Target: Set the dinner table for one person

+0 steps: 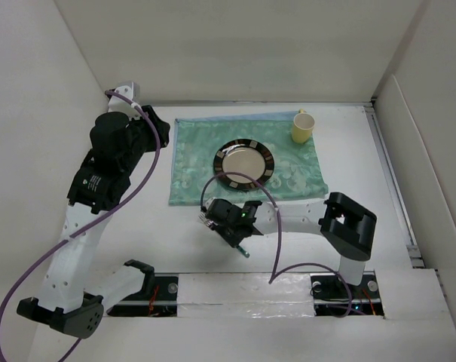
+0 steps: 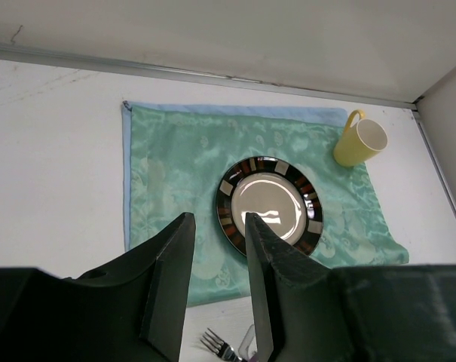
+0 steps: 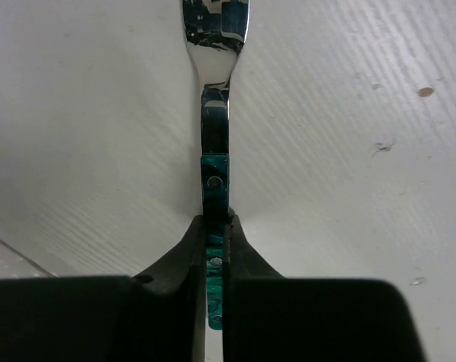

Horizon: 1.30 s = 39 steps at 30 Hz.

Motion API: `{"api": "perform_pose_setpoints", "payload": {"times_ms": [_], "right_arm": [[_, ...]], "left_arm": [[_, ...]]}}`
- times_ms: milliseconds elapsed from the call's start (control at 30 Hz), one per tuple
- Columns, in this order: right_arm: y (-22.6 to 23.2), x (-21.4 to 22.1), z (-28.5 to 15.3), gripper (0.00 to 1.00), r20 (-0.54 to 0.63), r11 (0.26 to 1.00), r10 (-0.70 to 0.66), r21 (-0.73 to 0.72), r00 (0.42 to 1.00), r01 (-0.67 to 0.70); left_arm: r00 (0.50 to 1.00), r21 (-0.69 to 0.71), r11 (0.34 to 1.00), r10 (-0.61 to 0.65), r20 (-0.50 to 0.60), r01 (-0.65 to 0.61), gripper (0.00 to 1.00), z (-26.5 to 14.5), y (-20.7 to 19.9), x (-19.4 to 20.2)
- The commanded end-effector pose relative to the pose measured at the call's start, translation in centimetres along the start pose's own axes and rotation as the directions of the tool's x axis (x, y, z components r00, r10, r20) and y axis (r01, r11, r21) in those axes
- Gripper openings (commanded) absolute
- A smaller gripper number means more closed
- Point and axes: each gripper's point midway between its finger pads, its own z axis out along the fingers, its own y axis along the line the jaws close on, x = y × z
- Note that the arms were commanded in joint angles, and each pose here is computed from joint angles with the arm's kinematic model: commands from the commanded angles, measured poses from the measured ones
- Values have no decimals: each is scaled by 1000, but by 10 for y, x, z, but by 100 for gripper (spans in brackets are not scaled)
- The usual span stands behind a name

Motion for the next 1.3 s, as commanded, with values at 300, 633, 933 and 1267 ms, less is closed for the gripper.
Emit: {"api": "perform_pose_setpoints", "payload": {"times_ms": [300, 633, 933, 1267], "right_arm": [[20, -136, -90, 0, 321, 963, 256, -171, 912, -210], [-73, -280, -59, 0, 481, 760, 609, -125, 631, -638], [-103, -282, 10, 0, 448, 618, 727, -97, 520, -780], [-109, -257, 48, 14, 399, 585, 751, -33, 526, -810]], "left_arm": [[998, 16, 1000, -8, 61, 7, 30, -10, -5, -18], [999, -48, 998, -37, -11, 37, 27, -15, 12, 13], [999, -16, 1000, -21, -44, 20, 27, -14, 3, 28], [996, 28, 1000, -11, -83, 14, 26, -8, -4, 38]]}}
